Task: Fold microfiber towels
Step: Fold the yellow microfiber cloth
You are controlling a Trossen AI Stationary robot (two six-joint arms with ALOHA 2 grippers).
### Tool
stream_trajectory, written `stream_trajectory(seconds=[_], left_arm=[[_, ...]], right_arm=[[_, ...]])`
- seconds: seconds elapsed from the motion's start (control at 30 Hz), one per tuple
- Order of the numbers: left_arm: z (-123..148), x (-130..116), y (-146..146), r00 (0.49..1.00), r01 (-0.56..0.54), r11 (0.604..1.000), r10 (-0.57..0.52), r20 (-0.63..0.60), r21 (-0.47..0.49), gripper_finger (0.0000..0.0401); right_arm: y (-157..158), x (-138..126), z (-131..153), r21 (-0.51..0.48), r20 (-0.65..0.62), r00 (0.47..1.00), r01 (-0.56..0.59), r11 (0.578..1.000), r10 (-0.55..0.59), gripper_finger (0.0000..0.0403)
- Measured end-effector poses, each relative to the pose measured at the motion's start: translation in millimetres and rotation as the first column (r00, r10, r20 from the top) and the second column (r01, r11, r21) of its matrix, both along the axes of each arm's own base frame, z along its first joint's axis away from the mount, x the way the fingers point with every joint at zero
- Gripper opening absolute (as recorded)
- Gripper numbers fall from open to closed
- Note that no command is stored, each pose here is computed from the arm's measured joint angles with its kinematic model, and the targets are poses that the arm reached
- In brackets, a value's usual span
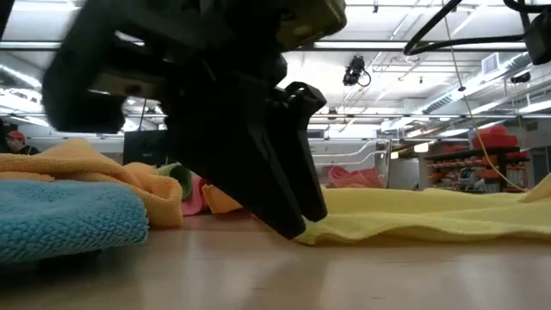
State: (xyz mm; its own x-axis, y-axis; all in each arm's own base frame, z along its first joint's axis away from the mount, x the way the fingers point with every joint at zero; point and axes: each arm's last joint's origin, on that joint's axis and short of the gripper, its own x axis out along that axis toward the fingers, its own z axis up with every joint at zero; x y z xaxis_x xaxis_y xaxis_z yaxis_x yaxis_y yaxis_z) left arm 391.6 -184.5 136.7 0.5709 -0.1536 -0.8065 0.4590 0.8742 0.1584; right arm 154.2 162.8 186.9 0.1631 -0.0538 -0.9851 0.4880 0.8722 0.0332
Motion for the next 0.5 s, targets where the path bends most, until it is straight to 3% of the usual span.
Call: stream_trajectory(seconds=[0.17, 0.4, 0.5], left_arm=[[-2, 2, 6, 0.999, -0.036, 0.999, 0.036, 0.0, 0.017, 0.0133], [-10, 0, 4, 0.999, 0.002, 0.999, 0.0, -0.032, 0.051, 0.0096], [-10, 1, 4, 0.999, -0.012, 0.999, 0.013, -0.039, 0.038, 0.0061]], right_arm=[[1, 1, 0, 0.006, 0.015, 1.0, -0.004, 1.0, 0.004, 0.001], [2, 2, 0, 0.012, 0.02, 1.0, -0.004, 1.0, 0.004, 0.001], [2, 2, 0, 0.011, 0.021, 1.0, -0.004, 1.0, 0.004, 0.001]])
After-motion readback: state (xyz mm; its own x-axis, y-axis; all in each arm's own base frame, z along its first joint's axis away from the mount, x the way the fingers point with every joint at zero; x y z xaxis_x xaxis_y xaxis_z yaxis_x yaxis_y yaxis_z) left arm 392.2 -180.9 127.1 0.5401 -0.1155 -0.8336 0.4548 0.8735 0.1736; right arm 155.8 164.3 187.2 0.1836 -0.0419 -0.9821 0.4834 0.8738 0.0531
